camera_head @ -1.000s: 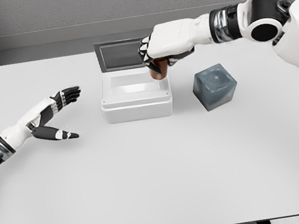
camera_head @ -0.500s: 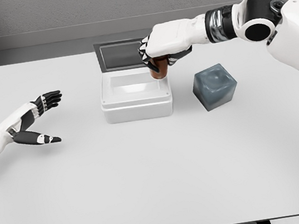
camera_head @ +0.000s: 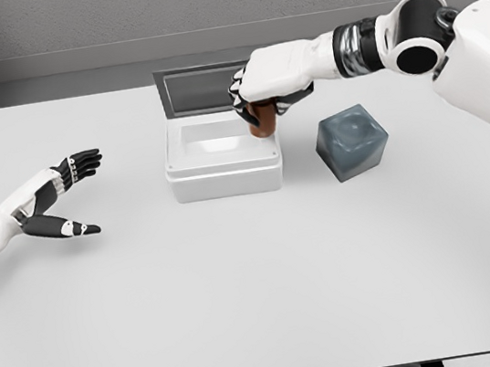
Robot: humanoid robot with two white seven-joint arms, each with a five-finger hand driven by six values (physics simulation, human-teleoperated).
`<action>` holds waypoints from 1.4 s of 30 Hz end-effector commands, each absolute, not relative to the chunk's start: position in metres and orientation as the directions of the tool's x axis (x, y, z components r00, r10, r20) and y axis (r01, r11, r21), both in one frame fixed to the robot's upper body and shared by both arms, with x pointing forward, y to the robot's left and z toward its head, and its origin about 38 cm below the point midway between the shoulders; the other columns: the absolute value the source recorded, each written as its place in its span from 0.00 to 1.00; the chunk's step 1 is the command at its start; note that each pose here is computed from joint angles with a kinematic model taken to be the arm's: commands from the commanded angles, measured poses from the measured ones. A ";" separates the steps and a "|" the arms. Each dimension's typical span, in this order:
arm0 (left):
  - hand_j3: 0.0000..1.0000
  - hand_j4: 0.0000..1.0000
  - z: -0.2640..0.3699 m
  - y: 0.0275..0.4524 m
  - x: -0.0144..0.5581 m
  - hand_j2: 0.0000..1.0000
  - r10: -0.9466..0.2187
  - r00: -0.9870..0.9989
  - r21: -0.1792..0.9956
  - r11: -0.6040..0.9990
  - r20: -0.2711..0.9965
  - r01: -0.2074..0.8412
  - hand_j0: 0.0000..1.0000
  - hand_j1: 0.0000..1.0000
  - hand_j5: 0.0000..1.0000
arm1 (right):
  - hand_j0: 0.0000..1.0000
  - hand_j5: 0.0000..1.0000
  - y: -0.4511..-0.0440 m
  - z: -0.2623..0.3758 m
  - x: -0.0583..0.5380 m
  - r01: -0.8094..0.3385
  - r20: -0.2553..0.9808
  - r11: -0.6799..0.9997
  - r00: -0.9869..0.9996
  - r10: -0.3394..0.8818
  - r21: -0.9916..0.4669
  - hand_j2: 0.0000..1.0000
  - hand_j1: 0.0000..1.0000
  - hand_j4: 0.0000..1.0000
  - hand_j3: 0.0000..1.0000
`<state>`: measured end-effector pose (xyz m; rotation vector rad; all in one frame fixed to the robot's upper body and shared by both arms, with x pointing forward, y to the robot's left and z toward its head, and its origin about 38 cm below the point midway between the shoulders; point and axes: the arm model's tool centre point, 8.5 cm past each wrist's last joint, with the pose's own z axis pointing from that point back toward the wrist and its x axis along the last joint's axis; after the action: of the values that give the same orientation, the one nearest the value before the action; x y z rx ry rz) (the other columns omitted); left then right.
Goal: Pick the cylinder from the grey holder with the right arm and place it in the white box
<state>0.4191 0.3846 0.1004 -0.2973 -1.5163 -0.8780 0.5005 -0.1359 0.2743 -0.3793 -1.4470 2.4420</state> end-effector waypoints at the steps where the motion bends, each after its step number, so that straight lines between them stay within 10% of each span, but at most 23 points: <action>1: 1.00 1.00 0.101 0.385 0.419 1.00 -0.307 -0.171 0.341 0.676 0.936 0.653 1.00 1.00 1.00 | 0.34 0.34 -0.136 0.276 0.501 -0.105 -0.080 -0.455 -0.927 0.368 -0.884 0.34 0.34 0.34 0.34; 9: 1.00 1.00 0.101 0.385 0.419 1.00 -0.306 -0.170 0.340 0.676 0.937 0.653 1.00 1.00 1.00 | 0.40 0.40 -0.133 0.273 0.503 -0.100 -0.093 -0.470 -0.924 0.371 -0.877 0.40 0.40 0.40 0.40; 10: 1.00 1.00 0.101 0.385 0.419 1.00 -0.306 -0.170 0.340 0.677 0.937 0.653 1.00 1.00 1.00 | 1.00 1.00 -0.132 0.272 0.503 -0.100 -0.093 -0.468 -0.924 0.370 -0.878 1.00 1.00 1.00 1.00; 25: 1.00 1.00 0.101 0.385 0.419 1.00 -0.308 -0.170 0.341 0.676 0.936 0.654 1.00 1.00 1.00 | 1.00 1.00 -0.132 0.313 0.486 0.009 -0.159 -0.416 -0.932 0.325 -0.909 1.00 1.00 1.00 1.00; 30: 1.00 1.00 0.159 0.364 0.461 1.00 -0.258 -0.308 0.399 0.680 0.916 0.616 1.00 1.00 1.00 | 1.00 1.00 -0.188 0.302 0.433 0.048 -0.208 -0.461 -0.930 0.304 -0.886 1.00 1.00 1.00 1.00; 37: 1.00 1.00 0.178 0.313 0.507 1.00 -0.177 -0.337 0.358 0.708 0.925 0.610 1.00 1.00 1.00 | 1.00 1.00 -0.365 0.347 0.389 -0.077 -0.195 -0.375 -0.750 0.633 -0.924 1.00 1.00 1.00 1.00; 42: 1.00 1.00 0.159 0.284 0.519 1.00 -0.210 -0.316 0.370 0.679 0.925 0.634 1.00 1.00 1.00 | 1.00 1.00 -0.375 0.351 0.383 -0.098 -0.202 -0.399 -0.740 0.642 -0.912 1.00 1.00 1.00 1.00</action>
<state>0.5167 0.2956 0.1708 -0.3376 -1.7200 -0.8762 0.3863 -0.3675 0.3358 -0.7165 -1.3619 2.1813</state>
